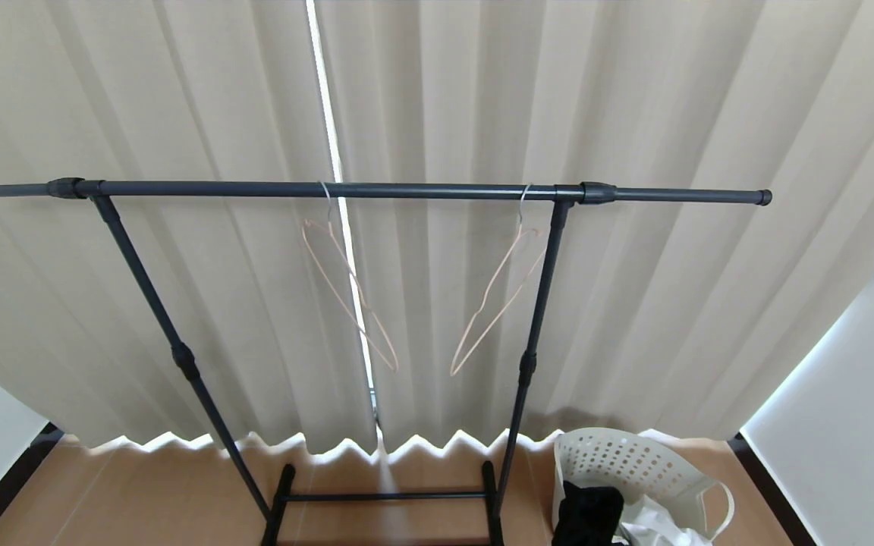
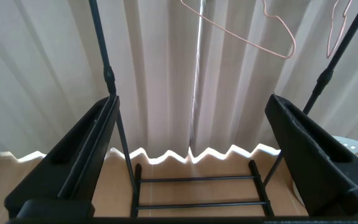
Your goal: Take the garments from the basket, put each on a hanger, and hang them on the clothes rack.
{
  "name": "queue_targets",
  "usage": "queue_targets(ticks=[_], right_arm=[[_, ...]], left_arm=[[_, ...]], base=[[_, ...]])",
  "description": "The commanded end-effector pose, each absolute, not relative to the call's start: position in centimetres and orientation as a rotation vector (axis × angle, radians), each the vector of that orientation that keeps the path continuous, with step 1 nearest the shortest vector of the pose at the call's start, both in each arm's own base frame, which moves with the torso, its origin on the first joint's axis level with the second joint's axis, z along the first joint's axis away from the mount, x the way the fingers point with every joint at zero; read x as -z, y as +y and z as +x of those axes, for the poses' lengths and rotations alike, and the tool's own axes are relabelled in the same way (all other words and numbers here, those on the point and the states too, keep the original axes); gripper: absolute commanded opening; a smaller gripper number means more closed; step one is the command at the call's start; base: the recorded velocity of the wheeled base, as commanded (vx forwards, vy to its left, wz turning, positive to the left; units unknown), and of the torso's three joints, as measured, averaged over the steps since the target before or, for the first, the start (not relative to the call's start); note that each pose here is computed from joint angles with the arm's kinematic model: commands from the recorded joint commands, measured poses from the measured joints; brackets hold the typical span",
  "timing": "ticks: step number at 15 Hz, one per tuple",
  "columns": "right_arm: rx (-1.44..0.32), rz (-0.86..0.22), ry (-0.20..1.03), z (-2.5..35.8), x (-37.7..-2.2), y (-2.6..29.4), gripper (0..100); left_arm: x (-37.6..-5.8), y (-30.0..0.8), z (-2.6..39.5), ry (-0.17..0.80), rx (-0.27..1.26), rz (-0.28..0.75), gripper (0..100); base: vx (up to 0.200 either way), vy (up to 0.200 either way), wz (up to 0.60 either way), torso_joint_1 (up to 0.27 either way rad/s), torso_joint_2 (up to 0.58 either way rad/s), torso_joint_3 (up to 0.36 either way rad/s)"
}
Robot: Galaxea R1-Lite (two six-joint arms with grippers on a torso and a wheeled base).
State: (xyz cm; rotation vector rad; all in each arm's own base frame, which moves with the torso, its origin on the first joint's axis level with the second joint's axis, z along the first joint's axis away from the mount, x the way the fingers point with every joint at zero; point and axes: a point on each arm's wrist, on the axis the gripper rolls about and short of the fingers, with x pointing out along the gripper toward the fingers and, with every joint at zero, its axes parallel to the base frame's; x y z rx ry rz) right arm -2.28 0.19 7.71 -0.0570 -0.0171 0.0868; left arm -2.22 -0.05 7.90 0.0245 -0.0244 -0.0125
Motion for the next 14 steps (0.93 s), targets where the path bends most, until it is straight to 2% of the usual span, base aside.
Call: queue_targets(ticks=[1, 14], right_arm=[[-0.087, -0.054, -0.016, -2.28, -7.71, 0.18, 100], [-0.089, -0.057, -0.016, -2.28, -7.71, 0.19, 100]], left_arm=[[-7.9, -0.05, -2.21, -0.023, 0.012, 0.025, 100], [-7.9, -0.05, -2.21, -0.023, 0.012, 0.026, 100]], base=[[0.0, 0.0, 0.0, 0.0, 0.0, 0.0], [0.0, 0.0, 0.0, 0.0, 0.0, 0.0]])
